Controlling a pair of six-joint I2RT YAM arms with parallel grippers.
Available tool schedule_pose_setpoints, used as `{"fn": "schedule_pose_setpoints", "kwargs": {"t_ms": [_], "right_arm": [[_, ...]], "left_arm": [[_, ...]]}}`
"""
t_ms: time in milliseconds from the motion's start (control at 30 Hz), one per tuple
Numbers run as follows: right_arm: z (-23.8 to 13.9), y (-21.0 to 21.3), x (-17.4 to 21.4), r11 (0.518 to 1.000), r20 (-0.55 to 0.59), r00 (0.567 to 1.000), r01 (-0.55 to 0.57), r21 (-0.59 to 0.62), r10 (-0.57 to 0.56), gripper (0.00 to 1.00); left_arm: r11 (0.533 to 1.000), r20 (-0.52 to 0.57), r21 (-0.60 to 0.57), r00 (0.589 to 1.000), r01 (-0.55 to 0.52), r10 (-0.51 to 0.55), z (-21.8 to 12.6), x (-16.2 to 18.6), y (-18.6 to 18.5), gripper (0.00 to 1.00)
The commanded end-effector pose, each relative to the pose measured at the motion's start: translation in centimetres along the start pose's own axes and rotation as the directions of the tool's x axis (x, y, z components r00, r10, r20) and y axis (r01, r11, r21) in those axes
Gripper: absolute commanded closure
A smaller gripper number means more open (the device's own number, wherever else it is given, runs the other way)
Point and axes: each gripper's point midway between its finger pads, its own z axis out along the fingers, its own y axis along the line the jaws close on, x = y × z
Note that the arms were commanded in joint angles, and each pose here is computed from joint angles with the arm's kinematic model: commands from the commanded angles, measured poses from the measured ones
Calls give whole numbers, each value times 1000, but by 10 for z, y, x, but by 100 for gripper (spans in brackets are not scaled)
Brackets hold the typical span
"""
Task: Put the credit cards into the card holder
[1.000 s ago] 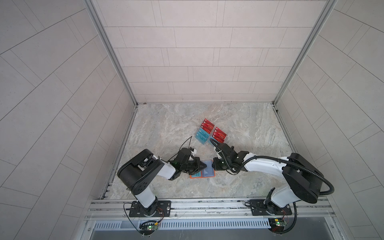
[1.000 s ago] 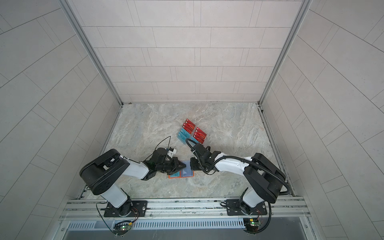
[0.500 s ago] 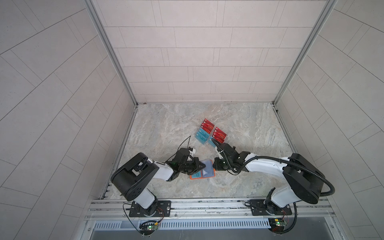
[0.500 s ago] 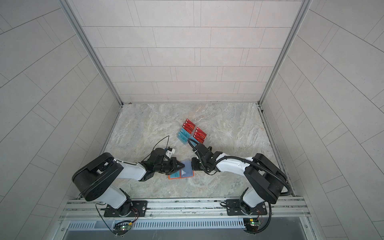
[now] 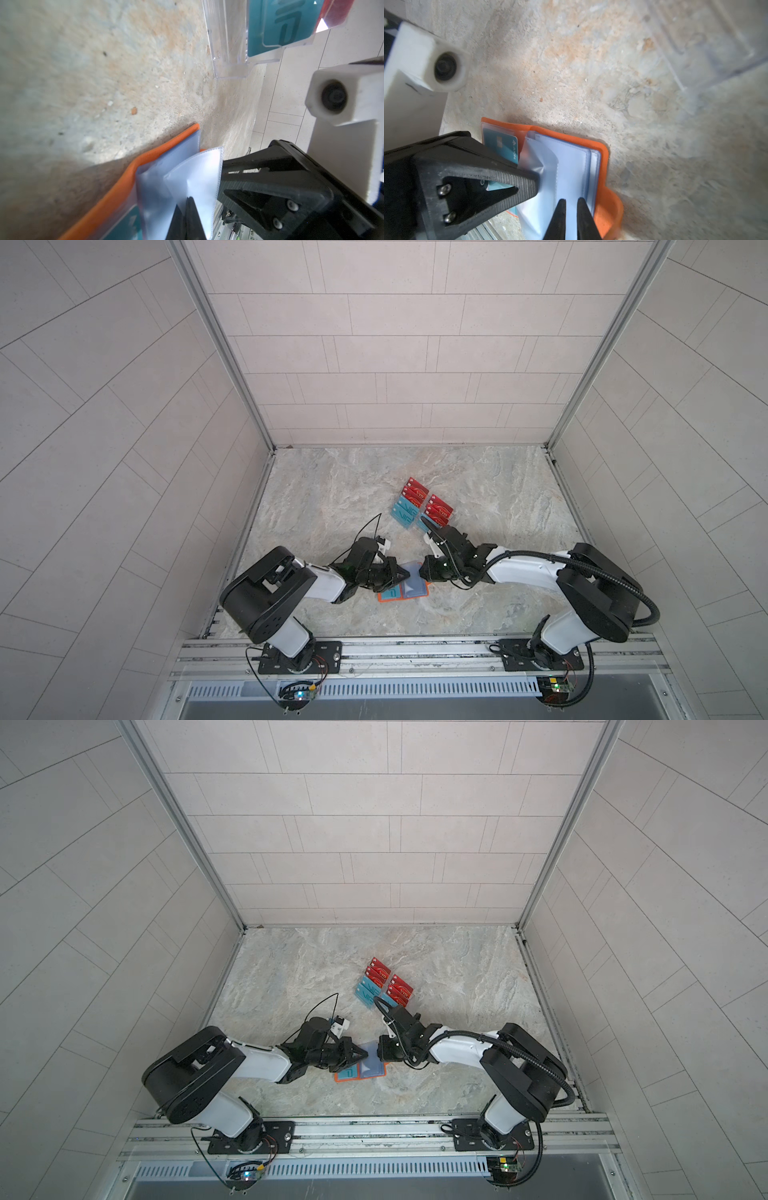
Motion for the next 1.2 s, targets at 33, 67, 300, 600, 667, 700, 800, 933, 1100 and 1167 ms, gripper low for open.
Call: {"fn": "schedule_pose_setpoints", "kwargs": {"t_ms": [33, 67, 300, 600, 667, 700, 800, 933, 1100, 1167], "right_arm": [[7, 2, 6, 999, -22, 999, -28, -36, 27, 85], [8, 3, 6, 998, -26, 999, -30, -46, 29, 85], [10, 14, 7, 993, -39, 998, -45, -110, 41, 85], [12, 21, 8, 985, -53, 997, -63, -158, 55, 86], [12, 24, 8, 983, -51, 997, -67, -172, 59, 85], [12, 24, 7, 982, -51, 997, -69, -175, 61, 85], [11, 26, 8, 981, -54, 997, -71, -182, 63, 85], [11, 31, 7, 977, -54, 997, -66, -205, 56, 84], [10, 38, 7, 971, -72, 997, -58, -232, 42, 84], [11, 40, 8, 969, -84, 996, -58, -242, 38, 84]], "left_arm": [[999, 2, 23, 1000, -26, 26, -3, 1, -3, 96], [999, 2, 27, 1000, -26, 26, -3, 1, -4, 95], [999, 0, 42, 999, -34, 34, -5, 1, -9, 90], [999, -7, 41, 1000, -30, 30, -6, 2, -12, 67], [999, -8, 41, 999, -31, 32, -8, 2, -15, 58], [999, -10, 38, 999, -30, 31, -9, 2, -16, 55], [999, -27, -11, 999, -35, 35, -13, 6, -12, 50], [995, -45, -94, 998, -44, 40, -21, 9, -4, 45], [982, -48, -172, 996, -82, 74, -36, 10, -4, 40], [976, -62, -195, 994, -97, 87, -40, 12, -4, 39]]}}
